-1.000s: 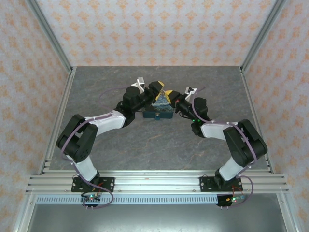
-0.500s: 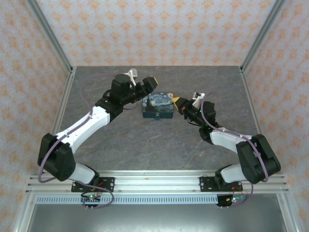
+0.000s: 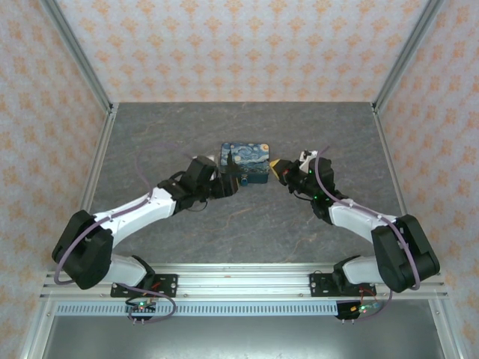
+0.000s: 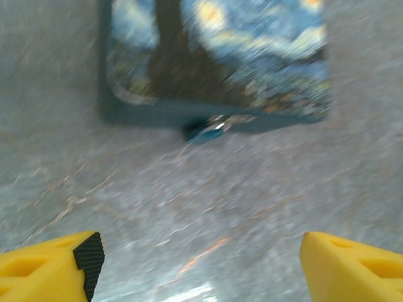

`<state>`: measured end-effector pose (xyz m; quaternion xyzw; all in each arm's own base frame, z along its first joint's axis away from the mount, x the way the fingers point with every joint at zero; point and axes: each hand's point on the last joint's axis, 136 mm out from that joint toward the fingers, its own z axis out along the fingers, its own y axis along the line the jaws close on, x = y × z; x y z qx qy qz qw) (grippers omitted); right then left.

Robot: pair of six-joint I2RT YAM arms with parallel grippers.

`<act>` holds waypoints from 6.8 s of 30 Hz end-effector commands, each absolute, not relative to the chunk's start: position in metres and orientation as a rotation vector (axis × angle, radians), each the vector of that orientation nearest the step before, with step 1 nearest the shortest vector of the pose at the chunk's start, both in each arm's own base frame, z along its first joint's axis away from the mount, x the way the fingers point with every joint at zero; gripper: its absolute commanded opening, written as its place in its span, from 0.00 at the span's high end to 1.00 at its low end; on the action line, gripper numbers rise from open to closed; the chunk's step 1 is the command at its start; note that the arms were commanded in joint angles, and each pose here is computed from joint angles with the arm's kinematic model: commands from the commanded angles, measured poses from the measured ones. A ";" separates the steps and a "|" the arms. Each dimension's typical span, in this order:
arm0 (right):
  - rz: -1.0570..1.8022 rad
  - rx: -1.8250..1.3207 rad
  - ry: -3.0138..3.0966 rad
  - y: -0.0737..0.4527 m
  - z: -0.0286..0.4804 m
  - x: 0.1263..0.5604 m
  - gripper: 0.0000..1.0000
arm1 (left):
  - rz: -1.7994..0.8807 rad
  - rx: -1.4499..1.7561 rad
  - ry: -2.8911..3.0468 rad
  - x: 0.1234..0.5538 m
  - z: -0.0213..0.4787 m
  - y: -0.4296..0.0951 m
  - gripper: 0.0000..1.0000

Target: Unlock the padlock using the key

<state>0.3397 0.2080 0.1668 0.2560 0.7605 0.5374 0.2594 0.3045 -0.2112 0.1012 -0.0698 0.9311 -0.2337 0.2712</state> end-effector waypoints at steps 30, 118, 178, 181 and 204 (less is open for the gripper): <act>1.324 0.709 1.948 0.224 0.188 0.321 1.00 | -1.105 -0.726 2.270 0.376 0.181 -0.266 0.29; 1.342 0.638 1.951 0.204 0.181 0.334 1.00 | -0.817 -0.343 2.409 0.363 0.156 -0.231 0.28; 1.392 0.726 2.079 0.238 0.117 0.414 1.00 | -0.414 0.119 2.291 0.393 0.027 -0.258 0.55; 1.387 0.729 2.084 0.237 0.114 0.414 1.00 | -0.416 0.124 2.306 0.396 0.019 -0.262 0.55; 1.371 0.750 2.122 0.238 0.091 0.412 1.00 | -0.891 -0.001 2.234 0.406 0.054 -0.307 0.53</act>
